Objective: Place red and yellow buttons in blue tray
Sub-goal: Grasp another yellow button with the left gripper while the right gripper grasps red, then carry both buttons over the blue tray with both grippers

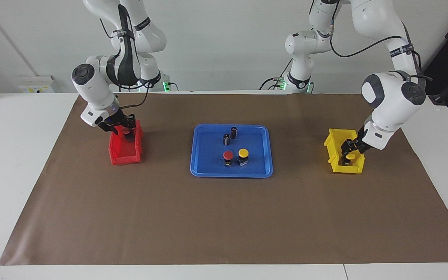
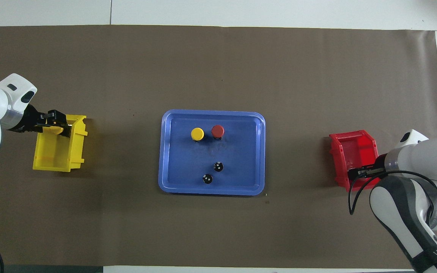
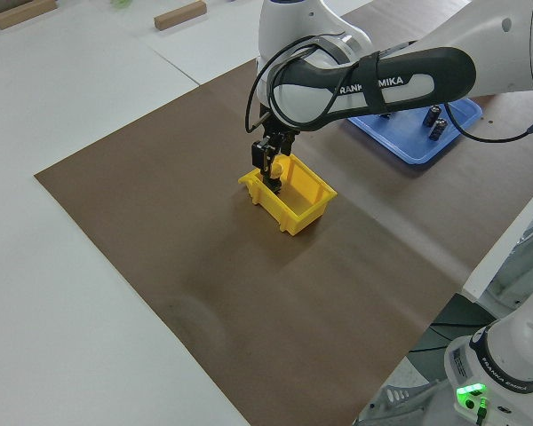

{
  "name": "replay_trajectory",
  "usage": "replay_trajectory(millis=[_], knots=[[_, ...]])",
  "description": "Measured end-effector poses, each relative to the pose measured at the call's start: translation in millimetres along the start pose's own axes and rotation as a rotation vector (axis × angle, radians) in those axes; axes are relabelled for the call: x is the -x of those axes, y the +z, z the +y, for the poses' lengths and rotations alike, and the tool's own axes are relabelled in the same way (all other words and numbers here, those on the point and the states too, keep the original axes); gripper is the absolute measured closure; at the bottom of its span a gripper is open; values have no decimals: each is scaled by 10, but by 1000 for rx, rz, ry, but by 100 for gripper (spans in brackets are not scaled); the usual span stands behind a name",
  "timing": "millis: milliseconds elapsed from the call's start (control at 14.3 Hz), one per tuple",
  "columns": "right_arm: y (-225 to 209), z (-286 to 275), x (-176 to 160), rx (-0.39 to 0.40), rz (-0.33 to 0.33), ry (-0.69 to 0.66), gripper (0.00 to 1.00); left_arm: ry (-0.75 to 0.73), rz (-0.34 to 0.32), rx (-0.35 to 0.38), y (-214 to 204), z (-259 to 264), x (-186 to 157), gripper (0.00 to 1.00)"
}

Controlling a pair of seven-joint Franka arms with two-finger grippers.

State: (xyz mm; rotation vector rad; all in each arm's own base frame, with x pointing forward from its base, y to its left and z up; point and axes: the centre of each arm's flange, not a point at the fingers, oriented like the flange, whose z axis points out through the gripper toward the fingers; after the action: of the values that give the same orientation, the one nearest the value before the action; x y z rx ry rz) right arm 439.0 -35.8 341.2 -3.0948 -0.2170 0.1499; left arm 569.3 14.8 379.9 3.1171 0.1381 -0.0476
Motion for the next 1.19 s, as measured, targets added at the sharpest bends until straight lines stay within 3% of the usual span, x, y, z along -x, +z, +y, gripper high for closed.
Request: replay_trajectory(millis=[420, 560, 630, 909, 1189], knots=[[54, -28, 64, -3, -12, -3, 39, -2, 37, 2, 7, -6, 4, 30], [50, -34, 68, -2, -10, -4, 59, -2, 47, 2, 15, -6, 0, 32], [49, -36, 67, -2, -10, -5, 61, -2, 47, 2, 31, -7, 7, 33], [-123, -94, -57, 7, 20, -20, 61, -2, 48, 2, 94, -10, 32, 34], [-788, -148, -420, 8, -6, -28, 61, -2, 46, 2, 100, -10, 35, 38]])
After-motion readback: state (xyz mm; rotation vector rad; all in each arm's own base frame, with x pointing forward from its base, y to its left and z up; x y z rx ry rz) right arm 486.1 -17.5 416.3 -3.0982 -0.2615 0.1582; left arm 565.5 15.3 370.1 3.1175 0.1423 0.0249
